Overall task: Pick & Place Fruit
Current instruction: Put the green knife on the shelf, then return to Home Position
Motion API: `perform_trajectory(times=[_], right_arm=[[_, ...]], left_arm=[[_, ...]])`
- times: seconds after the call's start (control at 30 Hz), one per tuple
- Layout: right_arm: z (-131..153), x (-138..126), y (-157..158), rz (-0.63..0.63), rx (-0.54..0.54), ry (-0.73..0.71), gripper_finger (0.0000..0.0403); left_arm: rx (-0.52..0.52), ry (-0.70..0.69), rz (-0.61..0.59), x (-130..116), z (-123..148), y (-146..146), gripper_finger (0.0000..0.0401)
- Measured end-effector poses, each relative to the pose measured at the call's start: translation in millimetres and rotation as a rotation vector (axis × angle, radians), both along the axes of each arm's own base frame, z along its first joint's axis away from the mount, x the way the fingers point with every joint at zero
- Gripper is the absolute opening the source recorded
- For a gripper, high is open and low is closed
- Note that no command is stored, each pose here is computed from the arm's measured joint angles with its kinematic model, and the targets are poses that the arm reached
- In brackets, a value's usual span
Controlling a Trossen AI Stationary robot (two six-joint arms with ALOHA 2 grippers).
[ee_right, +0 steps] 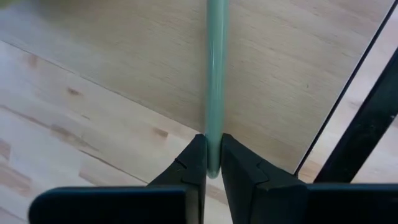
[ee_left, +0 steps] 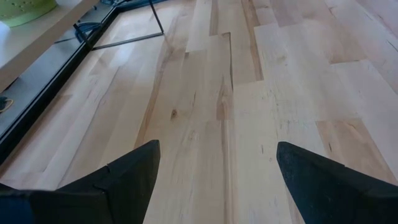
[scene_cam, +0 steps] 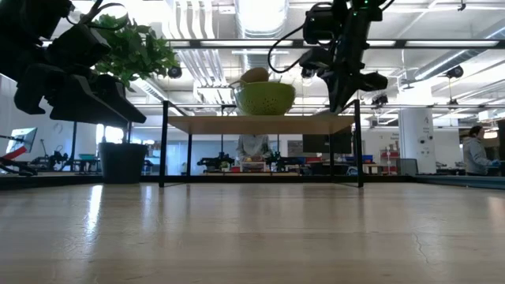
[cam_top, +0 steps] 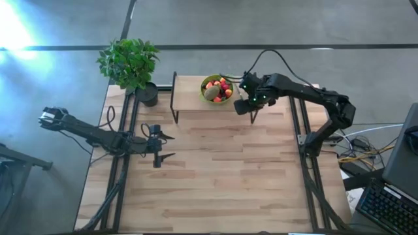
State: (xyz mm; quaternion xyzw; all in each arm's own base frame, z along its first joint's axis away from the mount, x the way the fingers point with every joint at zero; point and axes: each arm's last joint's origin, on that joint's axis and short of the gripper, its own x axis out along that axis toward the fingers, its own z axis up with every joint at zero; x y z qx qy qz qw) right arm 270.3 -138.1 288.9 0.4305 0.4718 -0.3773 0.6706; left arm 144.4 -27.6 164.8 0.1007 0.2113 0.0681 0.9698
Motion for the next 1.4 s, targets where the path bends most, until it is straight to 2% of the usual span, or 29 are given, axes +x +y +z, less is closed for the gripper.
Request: perform_trajectory(times=[0.17,0.47,0.83,1.07,1.27,1.4], right_arm=[[0,0,0,0.003,-0.007,0.004,0.0044],[0,0,-1,-0.002,-0.033,0.016,0.0039],[0,0,-1,0.004,-0.039,0.018,0.0104],[2,-1,-3,0.011,-0.117,0.040,0.0131],[26,3,-4,0.060,-0.169,-0.015,0.0153],[50,8,5,0.152,-0.231,-0.072,0.0161]], left_arm=[[0.000,0.000,0.000,0,0,0,0.0328],[0.000,0.001,0.000,0,0,0,0.0328],[0.000,0.000,0.000,0,0,0,0.0328],[0.000,0.000,0.000,0,0,0,0.0328],[0.000,0.001,0.000,0,0,0,0.0328],[0.000,0.000,0.000,0,0,0,0.0328]])
